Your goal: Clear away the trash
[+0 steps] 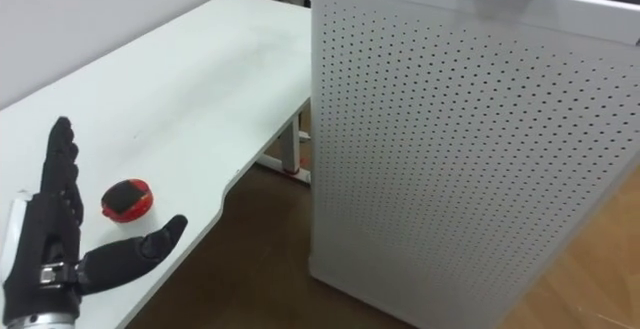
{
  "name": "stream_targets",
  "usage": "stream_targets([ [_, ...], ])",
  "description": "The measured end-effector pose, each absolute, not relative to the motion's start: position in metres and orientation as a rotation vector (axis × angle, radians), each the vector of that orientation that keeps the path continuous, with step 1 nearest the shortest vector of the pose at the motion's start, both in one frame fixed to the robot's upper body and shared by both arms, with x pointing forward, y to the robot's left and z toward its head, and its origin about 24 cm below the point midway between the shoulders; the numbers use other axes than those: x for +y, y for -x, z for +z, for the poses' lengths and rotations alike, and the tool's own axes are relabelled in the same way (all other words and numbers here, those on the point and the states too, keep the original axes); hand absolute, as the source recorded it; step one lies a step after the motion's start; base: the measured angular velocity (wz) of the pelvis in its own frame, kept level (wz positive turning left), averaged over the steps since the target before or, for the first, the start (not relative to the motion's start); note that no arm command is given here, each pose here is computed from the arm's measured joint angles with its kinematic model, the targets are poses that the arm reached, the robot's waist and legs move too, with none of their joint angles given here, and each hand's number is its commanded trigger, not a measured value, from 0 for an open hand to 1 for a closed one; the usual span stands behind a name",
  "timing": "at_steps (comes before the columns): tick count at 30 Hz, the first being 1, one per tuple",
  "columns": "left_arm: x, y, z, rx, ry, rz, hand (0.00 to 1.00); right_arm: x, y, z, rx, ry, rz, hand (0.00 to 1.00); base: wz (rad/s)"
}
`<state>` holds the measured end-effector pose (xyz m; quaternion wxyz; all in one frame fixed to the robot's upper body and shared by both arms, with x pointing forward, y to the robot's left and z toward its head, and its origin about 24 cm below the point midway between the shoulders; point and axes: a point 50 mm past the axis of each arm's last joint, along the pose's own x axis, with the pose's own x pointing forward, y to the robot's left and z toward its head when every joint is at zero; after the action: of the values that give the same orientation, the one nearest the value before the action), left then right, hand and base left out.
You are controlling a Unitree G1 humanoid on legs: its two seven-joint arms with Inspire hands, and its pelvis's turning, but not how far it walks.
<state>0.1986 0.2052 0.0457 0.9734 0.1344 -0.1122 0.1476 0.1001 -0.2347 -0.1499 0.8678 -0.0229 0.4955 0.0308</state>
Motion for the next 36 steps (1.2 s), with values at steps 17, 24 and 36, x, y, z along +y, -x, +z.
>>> stream_targets([
  [17, 0.215, -0.196, 0.04, -0.202, -0.274, 0.386, 0.0, -0.234, -0.102, -0.149, 1.028, 0.058, 0.072, 1.0, 0.0],
  [24, 0.218, -0.195, 0.033, -0.174, -0.277, 0.418, 0.0, -0.233, -0.101, -0.149, 1.025, 0.057, 0.076, 1.0, 0.0],
  [36, 0.227, -0.19, -0.001, 0.0, -0.154, 0.484, 0.0, -0.228, -0.104, -0.148, 1.013, 0.065, 0.114, 1.0, -0.01],
])
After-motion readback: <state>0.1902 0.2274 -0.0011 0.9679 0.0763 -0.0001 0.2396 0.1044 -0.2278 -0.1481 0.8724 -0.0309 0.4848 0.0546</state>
